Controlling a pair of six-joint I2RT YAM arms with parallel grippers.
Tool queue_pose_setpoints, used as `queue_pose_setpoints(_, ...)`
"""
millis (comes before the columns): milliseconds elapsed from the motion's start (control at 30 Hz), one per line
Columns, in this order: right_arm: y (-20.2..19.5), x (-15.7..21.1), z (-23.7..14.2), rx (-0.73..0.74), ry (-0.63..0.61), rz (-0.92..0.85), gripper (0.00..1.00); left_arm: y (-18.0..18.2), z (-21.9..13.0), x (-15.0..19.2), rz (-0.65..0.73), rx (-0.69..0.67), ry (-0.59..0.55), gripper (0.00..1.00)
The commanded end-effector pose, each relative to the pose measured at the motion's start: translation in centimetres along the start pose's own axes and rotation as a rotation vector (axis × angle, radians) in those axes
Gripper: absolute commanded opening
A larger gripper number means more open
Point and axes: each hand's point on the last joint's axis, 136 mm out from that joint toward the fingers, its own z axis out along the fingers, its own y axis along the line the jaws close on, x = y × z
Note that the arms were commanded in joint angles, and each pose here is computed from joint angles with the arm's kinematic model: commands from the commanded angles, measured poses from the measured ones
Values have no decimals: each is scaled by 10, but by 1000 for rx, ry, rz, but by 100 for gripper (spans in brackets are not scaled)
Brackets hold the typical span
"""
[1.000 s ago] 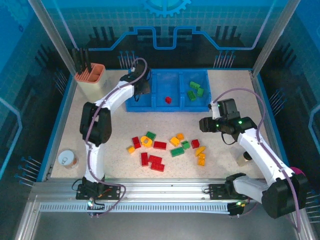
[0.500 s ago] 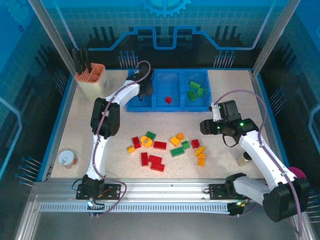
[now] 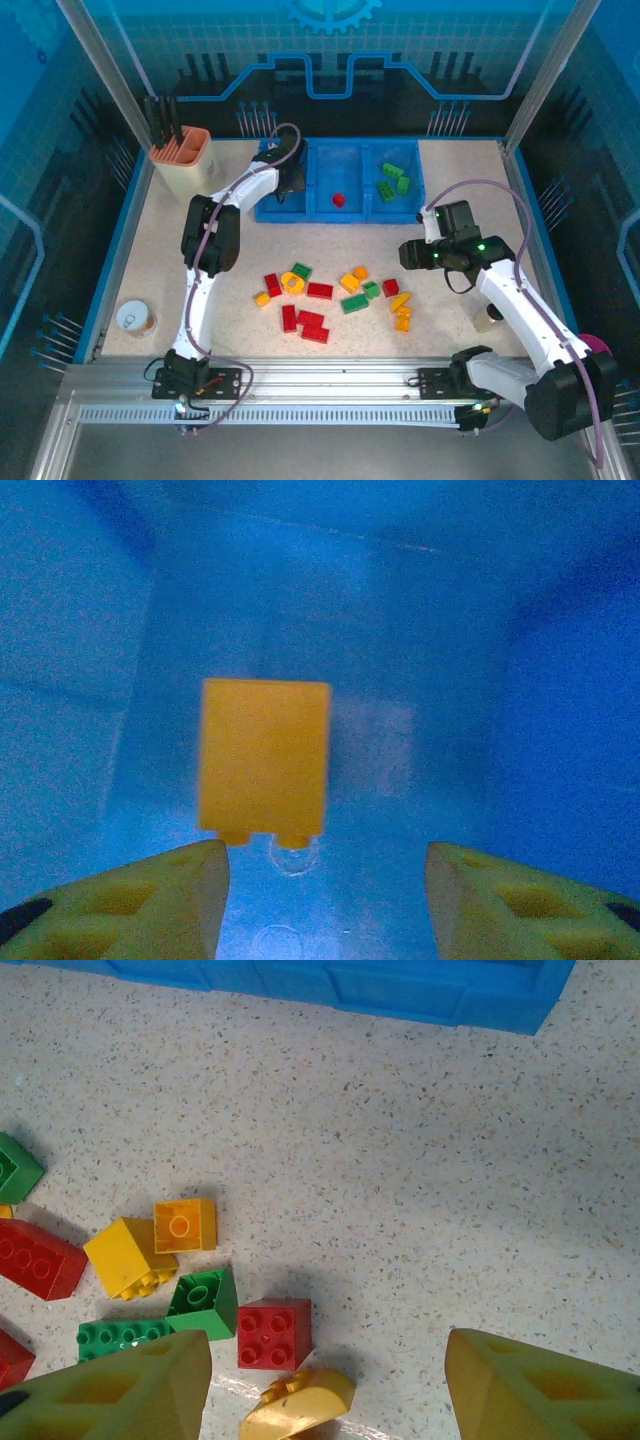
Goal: Sort the legos into containers by color
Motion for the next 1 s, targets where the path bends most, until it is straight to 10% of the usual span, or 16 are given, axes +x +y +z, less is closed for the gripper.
queue_pose_setpoints(0, 4, 12, 3, -20, 21, -9, 65, -2, -33, -15, 4, 39, -43, 56)
queue_pose_setpoints(433, 10, 9, 7, -42, -1, 9, 61, 27, -180, -7, 3, 127, -166, 47)
queue_pose_setpoints(967, 8, 14, 7, -28, 40, -33, 62, 124, -254, 211, -35, 74, 122, 54)
